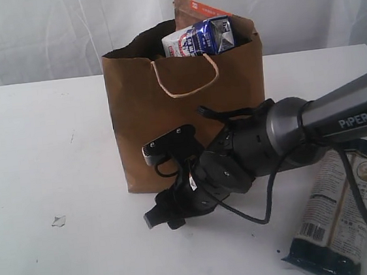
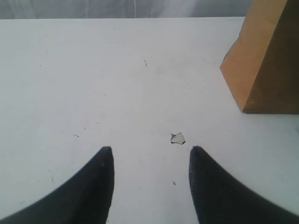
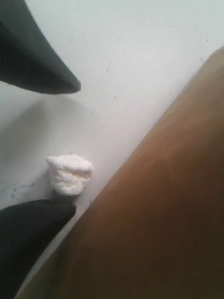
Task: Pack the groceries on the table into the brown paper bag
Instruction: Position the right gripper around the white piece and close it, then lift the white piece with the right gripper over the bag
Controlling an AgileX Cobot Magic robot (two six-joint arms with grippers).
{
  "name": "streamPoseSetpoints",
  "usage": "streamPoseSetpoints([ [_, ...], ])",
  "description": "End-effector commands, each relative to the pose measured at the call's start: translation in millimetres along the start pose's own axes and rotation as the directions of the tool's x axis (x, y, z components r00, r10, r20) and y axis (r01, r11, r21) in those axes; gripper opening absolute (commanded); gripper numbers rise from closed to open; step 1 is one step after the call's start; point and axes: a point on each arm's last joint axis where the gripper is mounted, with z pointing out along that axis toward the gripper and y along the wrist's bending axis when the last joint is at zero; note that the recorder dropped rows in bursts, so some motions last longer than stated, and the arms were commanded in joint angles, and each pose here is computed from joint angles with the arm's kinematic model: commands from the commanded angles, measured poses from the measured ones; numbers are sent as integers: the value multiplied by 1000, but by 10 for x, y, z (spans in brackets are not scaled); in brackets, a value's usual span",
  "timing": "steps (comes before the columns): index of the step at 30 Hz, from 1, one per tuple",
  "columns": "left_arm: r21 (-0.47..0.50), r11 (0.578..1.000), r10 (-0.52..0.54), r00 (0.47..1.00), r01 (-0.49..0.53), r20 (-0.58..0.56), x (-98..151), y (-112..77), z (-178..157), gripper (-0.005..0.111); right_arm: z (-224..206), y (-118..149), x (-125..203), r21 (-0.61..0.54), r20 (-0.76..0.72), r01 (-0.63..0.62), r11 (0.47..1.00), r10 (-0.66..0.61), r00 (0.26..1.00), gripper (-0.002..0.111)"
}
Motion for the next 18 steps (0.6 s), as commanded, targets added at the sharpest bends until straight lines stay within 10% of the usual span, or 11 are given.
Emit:
streamPoseSetpoints([
  [1, 0, 1000, -4, 1000, 4, -3, 11, -1, 0, 53, 25, -20, 78, 24, -74, 11, 1000, -9, 997, 39],
  [5, 0, 1000, -4, 1000, 4, -3, 11, -1, 0, 53, 23, -27, 97, 32, -96, 11, 999, -8, 995, 1],
  [18, 0, 1000, -4, 1000, 4, -3, 11, -1, 0, 53, -762, -82, 222, 10, 14, -1, 1000, 1, 1000, 0],
])
